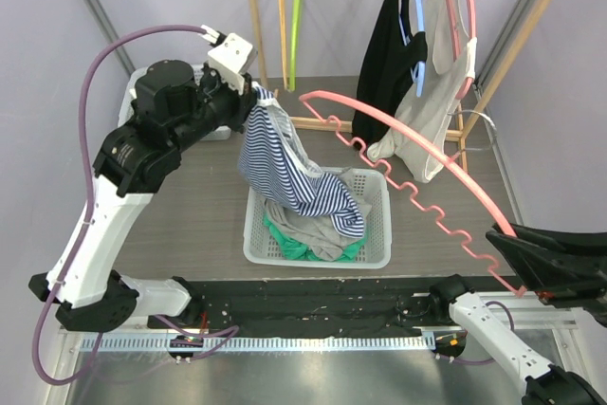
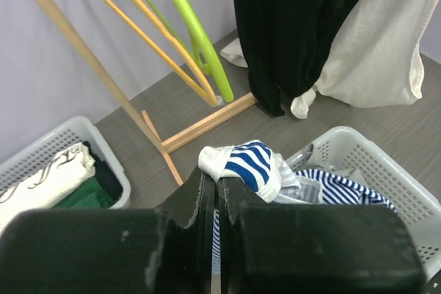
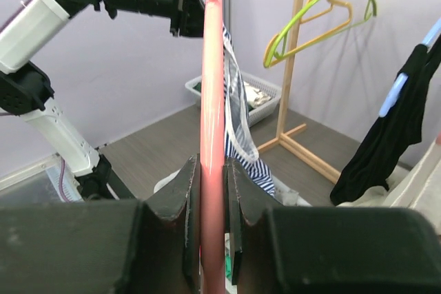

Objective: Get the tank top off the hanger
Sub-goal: Remove the tank top from the hanger, then place the hanger at the clothesline.

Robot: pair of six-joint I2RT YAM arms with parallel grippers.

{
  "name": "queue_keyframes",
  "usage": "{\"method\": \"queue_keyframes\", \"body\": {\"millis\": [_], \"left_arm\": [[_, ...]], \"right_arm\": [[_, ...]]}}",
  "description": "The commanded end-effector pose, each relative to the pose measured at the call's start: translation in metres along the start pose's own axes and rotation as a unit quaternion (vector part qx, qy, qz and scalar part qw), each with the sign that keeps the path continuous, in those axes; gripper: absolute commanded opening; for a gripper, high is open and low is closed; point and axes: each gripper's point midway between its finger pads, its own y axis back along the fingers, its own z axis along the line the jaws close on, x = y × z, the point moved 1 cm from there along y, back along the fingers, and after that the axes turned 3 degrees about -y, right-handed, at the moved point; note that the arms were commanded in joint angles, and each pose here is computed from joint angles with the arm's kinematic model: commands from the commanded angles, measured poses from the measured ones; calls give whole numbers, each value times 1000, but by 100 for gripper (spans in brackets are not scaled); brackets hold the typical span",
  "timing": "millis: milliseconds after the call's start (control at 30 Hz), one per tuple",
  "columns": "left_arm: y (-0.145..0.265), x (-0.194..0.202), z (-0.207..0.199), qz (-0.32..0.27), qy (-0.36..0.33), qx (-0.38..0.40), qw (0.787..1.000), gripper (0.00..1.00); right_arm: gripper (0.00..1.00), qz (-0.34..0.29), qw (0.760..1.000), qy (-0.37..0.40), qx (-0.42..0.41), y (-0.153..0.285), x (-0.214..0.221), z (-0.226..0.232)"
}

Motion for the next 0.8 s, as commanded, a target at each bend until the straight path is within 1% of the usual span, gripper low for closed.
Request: {"method": "queue_keyframes", "body": {"millis": [0, 33, 67, 100, 167, 200, 233, 300, 333, 400, 433, 467, 500, 533, 600, 633, 700, 733, 767], "left_arm": [[-2, -24, -22, -42, 25, 67, 997, 2], [-2, -22, -31, -39, 26, 90, 995, 2], [-3, -20, -43, -33, 26, 124, 991, 4], [1, -19, -64, -30, 24, 172, 984, 6], [3, -13, -83, -13, 23, 210, 977, 10], [4, -12, -90, -11, 20, 220, 975, 10], [5, -10, -100, -11, 1, 231, 973, 11], [3, -9, -104, -10, -17, 232, 972, 12], [3, -9, -106, -11, -25, 234, 972, 13], [-1, -8, -112, -8, -27, 241, 970, 19], [-1, -7, -115, -7, -29, 247, 969, 24], [-1, -7, -123, -9, -40, 257, 966, 26], [-3, -8, -129, -10, -46, 261, 964, 27], [-9, -12, -134, -12, -53, 261, 964, 28], [-7, -21, -152, -19, -74, 275, 958, 29], [-8, -34, -159, -32, -84, 280, 956, 29], [-1, -47, -170, -48, -108, 286, 951, 30], [2, -57, -169, -62, -110, 284, 951, 31], [2, -56, -169, -62, -114, 283, 950, 31]], "right_arm": [[1, -23, 999, -2, 44, 0, -16, -13], [1, -39, 997, 0, 71, 3, -24, -21], [1, -37, 996, -2, 85, -2, -26, -27], [1, -40, 994, -5, 102, -4, -28, -34], [1, -38, 991, -9, 131, -13, -30, -48], [1, -29, 990, -12, 138, -23, -27, -54], [1, -20, 989, -16, 143, -34, -22, -61], [1, -9, 988, -21, 152, -47, -18, -70], [1, 6, 987, -26, 160, -61, -11, -78], [1, 15, 984, -28, 175, -75, -6, -90], [1, 24, 983, -31, 181, -88, 0, -99], [1, 32, 981, -31, 189, -97, 4, -105], [1, 36, 978, -32, 204, -104, 6, -114], [1, 50, 976, -35, 210, -121, 14, -124], [1, 55, 973, -38, 219, -136, 18, -134], [1, 53, 971, -37, 231, -143, 18, -142], [1, 67, 968, -40, 239, -160, 27, -153], [1, 67, 967, -40, 242, -165, 28, -156], [1, 73, 966, -40, 244, -172, 32, -160]]}}
